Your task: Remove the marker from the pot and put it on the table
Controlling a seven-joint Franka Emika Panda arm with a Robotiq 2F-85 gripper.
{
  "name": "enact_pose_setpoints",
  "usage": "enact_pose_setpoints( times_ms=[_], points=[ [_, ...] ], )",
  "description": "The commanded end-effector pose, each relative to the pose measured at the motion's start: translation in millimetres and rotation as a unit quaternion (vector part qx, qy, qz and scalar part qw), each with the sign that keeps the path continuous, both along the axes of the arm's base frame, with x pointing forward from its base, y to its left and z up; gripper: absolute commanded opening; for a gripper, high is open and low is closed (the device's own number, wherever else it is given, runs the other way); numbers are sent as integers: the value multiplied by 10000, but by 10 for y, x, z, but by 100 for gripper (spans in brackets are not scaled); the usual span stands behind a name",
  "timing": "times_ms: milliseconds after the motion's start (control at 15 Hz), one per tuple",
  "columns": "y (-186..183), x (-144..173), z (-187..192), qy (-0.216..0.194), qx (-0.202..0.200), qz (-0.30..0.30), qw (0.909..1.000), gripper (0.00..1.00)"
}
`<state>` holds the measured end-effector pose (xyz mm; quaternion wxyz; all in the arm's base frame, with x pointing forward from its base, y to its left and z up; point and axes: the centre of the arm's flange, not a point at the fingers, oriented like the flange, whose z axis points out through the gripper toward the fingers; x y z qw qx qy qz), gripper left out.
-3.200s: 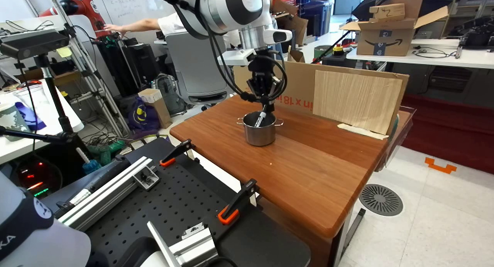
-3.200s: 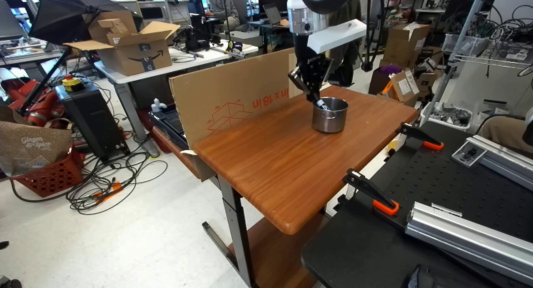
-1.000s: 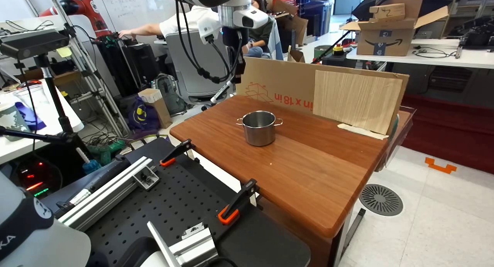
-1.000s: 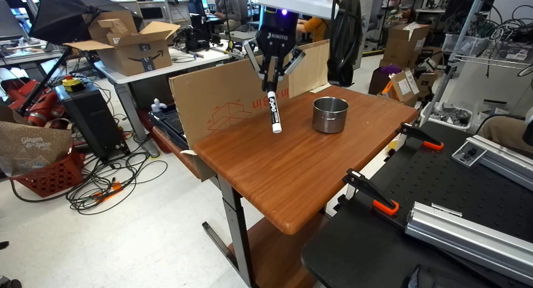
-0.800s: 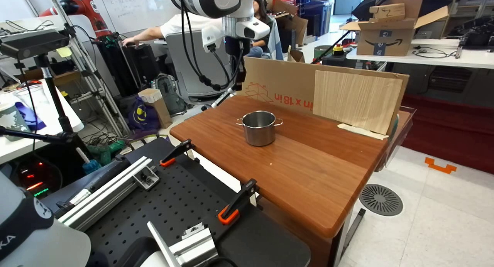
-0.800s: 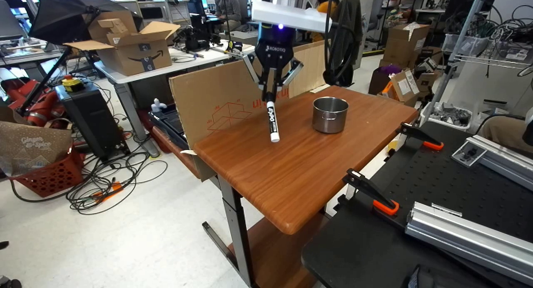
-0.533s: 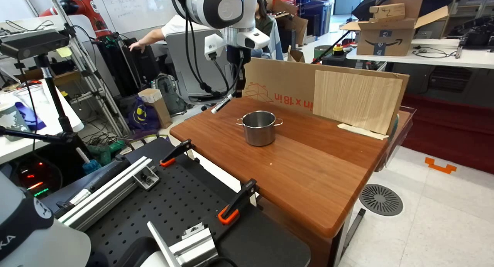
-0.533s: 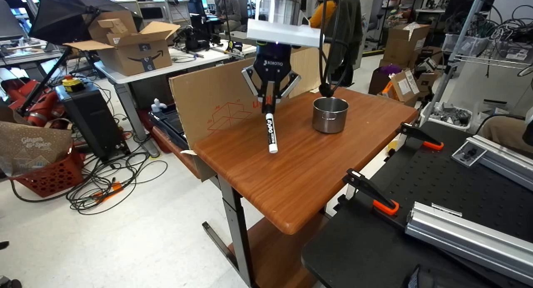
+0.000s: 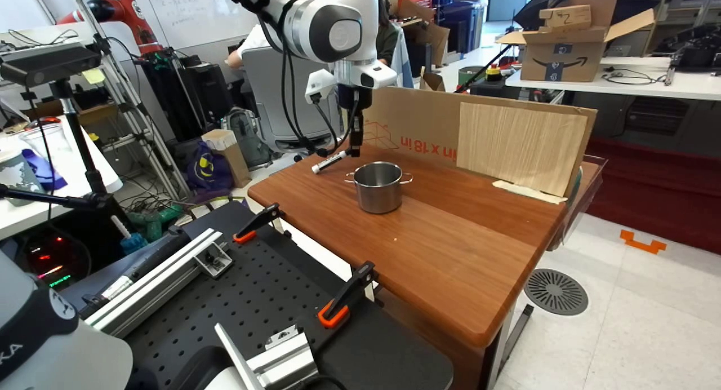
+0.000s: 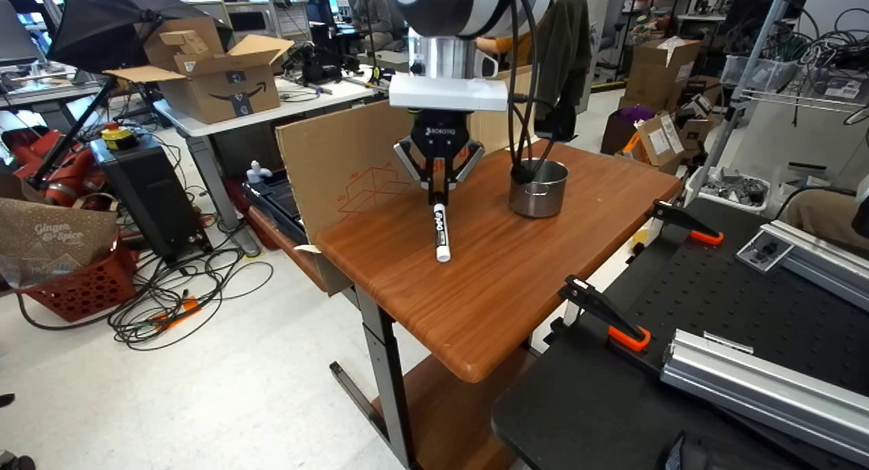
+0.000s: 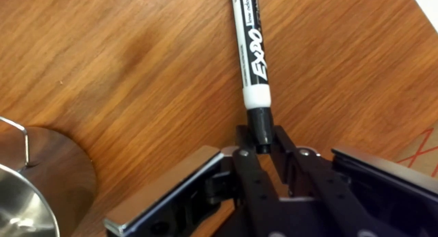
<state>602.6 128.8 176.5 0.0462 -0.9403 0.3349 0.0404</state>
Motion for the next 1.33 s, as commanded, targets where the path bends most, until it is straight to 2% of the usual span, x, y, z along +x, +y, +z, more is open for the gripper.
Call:
enact_pose_setpoints(
  times_ms=[0, 400, 467, 533, 1000, 1067, 1267],
  points=[
    [73, 112, -151, -49, -451, -59, 9990, 5],
    [132, 122, -355, 47, -854, 41, 9963, 5],
    [139, 129, -341, 53, -870, 46, 9962, 45],
    [143, 131, -330, 49, -882, 62, 9961, 46],
    [111, 167, -258, -6, -871, 83, 9962, 97],
    [106, 172, -248, 2, -871, 85, 9962, 100],
    [113, 118, -176, 32, -882, 193, 9959, 100]
  ],
)
